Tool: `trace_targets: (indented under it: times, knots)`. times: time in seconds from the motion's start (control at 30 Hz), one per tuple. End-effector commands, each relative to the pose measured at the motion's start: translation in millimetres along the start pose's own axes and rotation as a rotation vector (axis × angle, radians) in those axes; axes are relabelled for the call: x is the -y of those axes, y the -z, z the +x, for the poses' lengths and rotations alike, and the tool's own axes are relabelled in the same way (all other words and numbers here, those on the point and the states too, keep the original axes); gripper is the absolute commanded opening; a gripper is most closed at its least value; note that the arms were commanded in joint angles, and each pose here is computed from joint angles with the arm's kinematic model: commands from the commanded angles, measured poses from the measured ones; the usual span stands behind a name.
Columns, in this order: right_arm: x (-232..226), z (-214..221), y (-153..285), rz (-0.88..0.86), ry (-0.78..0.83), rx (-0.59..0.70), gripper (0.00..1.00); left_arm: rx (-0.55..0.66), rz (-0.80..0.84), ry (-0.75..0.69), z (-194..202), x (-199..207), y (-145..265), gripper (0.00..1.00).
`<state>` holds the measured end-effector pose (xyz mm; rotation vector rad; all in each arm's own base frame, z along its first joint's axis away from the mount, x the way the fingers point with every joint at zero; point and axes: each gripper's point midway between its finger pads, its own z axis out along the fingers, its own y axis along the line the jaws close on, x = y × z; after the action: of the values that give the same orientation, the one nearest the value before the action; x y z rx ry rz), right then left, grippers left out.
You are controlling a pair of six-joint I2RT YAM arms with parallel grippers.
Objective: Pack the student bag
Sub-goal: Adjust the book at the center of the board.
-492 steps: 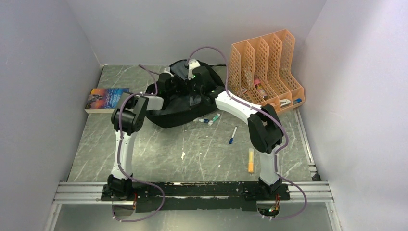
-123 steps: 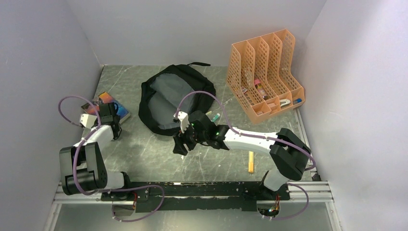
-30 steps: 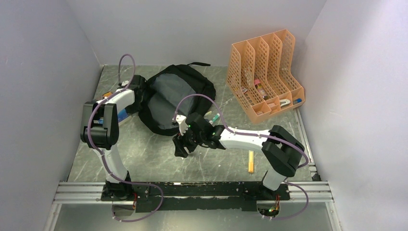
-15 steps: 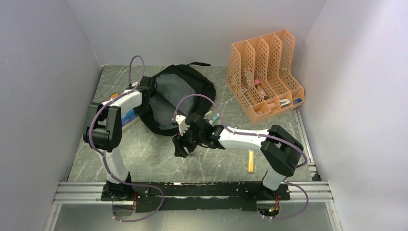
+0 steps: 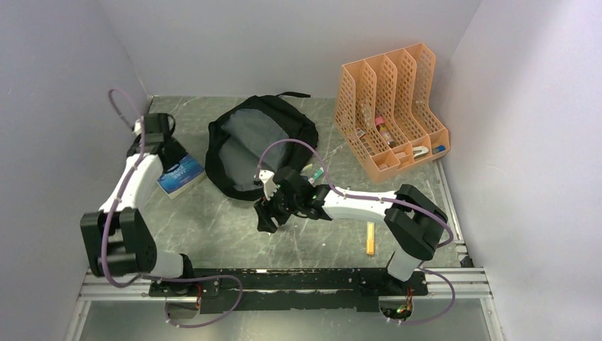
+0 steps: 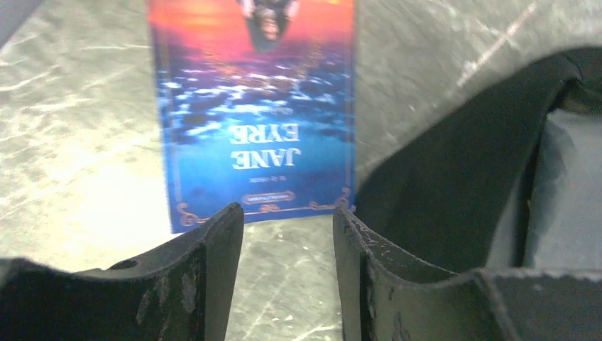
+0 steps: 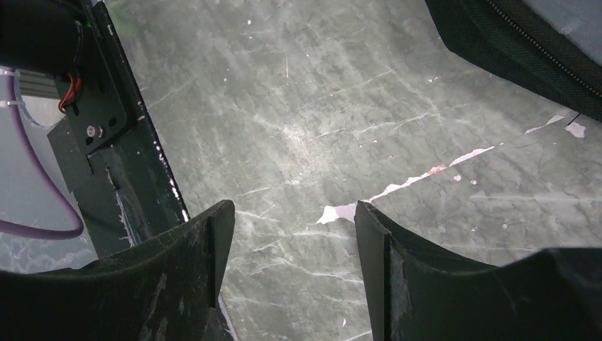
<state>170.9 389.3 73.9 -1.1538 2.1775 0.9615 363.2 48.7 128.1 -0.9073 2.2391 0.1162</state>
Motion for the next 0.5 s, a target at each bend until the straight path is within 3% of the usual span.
trace_targets:
  times: [0.0,0.23,0.47]
  knots:
    - [-0.3,-7.2,-2.8,-0.011,-0.003,0.008,0.67,-0.013,0.065,0.104,7.6,-17.5,-2.7,0.55]
    - [-1.9,-7.4,-1.8,-0.017,-0.003,0.010,0.67,-0.027,-0.027,0.182,25.3,-66.8,-16.7,0.61]
    - [-3.6,-8.2,-1.0,-0.026,-0.003,0.013,0.67,-0.011,-0.035,0.223,25.5,-88.7,-28.6,0.68]
